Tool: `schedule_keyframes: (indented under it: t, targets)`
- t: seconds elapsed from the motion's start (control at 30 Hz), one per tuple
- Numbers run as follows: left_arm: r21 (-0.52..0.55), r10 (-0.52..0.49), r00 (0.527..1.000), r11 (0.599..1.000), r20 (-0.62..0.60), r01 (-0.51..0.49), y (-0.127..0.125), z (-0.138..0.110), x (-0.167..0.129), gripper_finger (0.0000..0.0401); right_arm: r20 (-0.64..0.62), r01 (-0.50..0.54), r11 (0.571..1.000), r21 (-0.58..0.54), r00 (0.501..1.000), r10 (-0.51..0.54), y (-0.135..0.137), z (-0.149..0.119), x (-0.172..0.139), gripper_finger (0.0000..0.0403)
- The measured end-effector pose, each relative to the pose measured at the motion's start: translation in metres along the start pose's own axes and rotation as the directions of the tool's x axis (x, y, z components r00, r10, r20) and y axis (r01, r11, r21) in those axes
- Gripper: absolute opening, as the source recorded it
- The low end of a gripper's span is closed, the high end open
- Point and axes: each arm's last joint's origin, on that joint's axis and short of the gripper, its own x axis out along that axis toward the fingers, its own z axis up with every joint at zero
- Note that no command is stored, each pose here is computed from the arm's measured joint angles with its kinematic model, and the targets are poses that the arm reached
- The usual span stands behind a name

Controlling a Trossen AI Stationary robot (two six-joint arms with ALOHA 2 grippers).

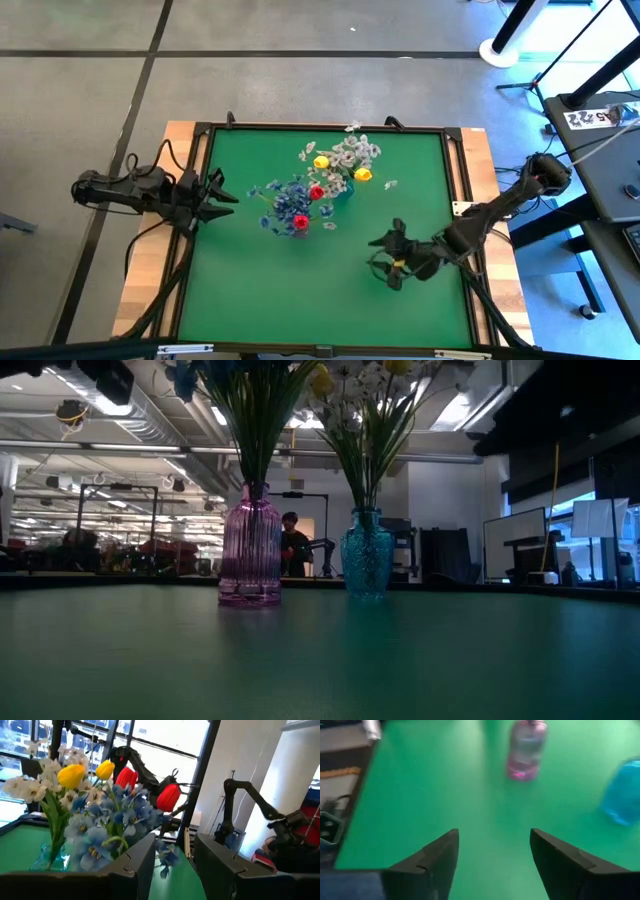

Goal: Sort flowers into vase by color
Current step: Return to Home Position

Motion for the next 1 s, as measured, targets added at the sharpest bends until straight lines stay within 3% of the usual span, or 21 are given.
schedule_keyframes:
  t: [0.17,0.4,0.5,0.63,0.8,1.0]
  targets:
    - [0.006,-0.002,1.000,1.000,0.014,0.002,0.006,-0.024,0.003,0.0133,0.136,-0.141,0.985,-0.096,0.979,0.153,-0.012,-0.008,0.016,0.0199]
    - [0.046,0.040,0.995,0.998,0.094,-0.045,0.021,-0.058,0.005,0.0133,0.214,-0.232,0.960,-0.159,0.941,0.263,-0.062,0.028,0.023,0.0105]
    - [0.011,0.055,0.994,0.998,0.095,-0.056,0.027,-0.067,0.002,0.0133,0.257,-0.219,0.959,-0.178,0.931,0.260,-0.082,0.041,0.004,0.0062]
    - [0.060,-0.020,0.993,0.998,0.118,0.013,0.028,-0.069,-0.002,0.0133,0.380,-0.149,0.963,-0.227,0.896,0.228,-0.092,0.049,-0.034,0.0013]
    - [0.107,-0.034,0.991,0.994,0.131,0.020,0.030,-0.073,-0.005,0.0133,0.476,-0.149,0.971,-0.188,0.850,0.223,-0.110,0.021,-0.063,0.0015]
    - [0.090,-0.021,0.999,0.996,0.047,0.016,0.032,-0.081,-0.005,0.0133,0.503,-0.220,0.973,-0.072,0.834,0.226,-0.129,-0.042,-0.057,0.0014]
